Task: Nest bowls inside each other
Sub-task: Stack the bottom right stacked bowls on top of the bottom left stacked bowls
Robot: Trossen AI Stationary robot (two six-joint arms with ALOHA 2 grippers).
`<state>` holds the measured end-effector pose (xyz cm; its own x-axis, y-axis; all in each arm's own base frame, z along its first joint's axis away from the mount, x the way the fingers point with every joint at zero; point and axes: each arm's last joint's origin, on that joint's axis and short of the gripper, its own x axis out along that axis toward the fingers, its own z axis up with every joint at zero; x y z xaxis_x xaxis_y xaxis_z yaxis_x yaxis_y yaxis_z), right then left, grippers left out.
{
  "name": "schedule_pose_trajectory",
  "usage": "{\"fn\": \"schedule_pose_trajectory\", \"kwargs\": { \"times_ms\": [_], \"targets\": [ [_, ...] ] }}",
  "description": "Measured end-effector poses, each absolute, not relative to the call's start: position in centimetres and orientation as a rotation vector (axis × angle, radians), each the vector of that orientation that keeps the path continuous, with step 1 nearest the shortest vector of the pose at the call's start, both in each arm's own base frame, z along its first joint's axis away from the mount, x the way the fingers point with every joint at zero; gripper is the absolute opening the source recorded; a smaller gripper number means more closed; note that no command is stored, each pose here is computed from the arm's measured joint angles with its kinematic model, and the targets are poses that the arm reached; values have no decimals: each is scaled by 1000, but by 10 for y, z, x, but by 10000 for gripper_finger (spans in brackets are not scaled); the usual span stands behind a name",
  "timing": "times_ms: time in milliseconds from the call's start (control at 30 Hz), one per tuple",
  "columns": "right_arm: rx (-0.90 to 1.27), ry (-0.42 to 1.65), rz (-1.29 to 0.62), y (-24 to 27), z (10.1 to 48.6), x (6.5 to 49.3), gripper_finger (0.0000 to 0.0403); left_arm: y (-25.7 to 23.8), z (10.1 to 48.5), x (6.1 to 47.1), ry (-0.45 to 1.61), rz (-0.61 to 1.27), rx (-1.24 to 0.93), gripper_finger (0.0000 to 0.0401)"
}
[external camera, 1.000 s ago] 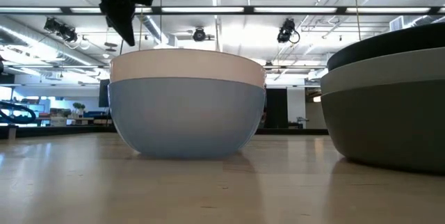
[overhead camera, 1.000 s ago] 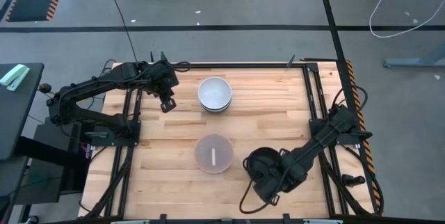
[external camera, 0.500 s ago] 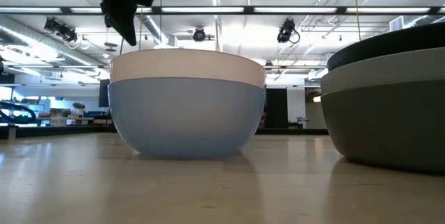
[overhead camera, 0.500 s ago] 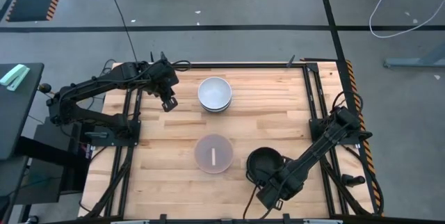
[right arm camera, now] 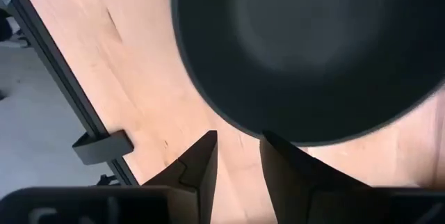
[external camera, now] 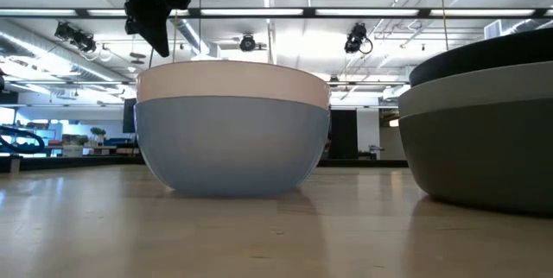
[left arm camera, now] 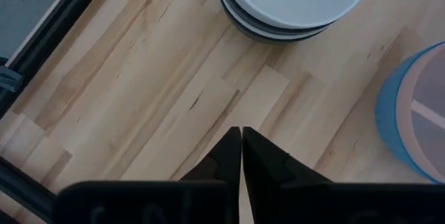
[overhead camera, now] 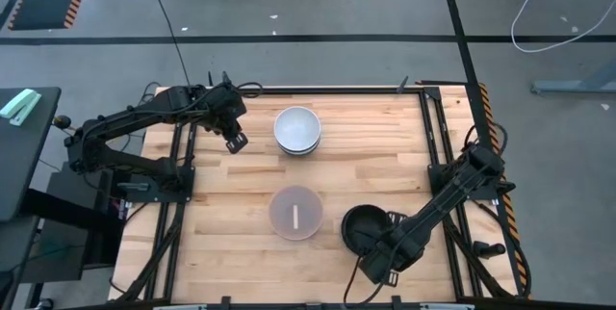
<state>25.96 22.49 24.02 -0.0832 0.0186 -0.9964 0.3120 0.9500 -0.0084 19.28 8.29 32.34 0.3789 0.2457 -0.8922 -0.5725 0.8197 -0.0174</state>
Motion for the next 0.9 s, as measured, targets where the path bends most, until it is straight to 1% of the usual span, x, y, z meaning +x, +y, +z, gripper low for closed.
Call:
{"fn": "schedule_pose_trajectory", "kwargs": {
  "times_ms": [133, 367, 533, 700, 900],
  "targets": [
    [248, 1626, -219, 218, 246, 262, 117, 83, 323, 193, 1059, 542, -360, 24],
    [162, 1604, -89, 211, 245, 272, 117, 82, 323, 191, 1070, 554, -380, 8],
    [118, 1600, -24, 214, 245, 271, 116, 82, 322, 191, 1074, 565, -398, 18],
    [129, 1580, 15, 216, 245, 273, 116, 82, 322, 191, 1077, 565, -399, 30],
    [149, 1581, 44, 220, 245, 273, 116, 82, 322, 191, 1077, 565, -398, 16]
  ]
}}
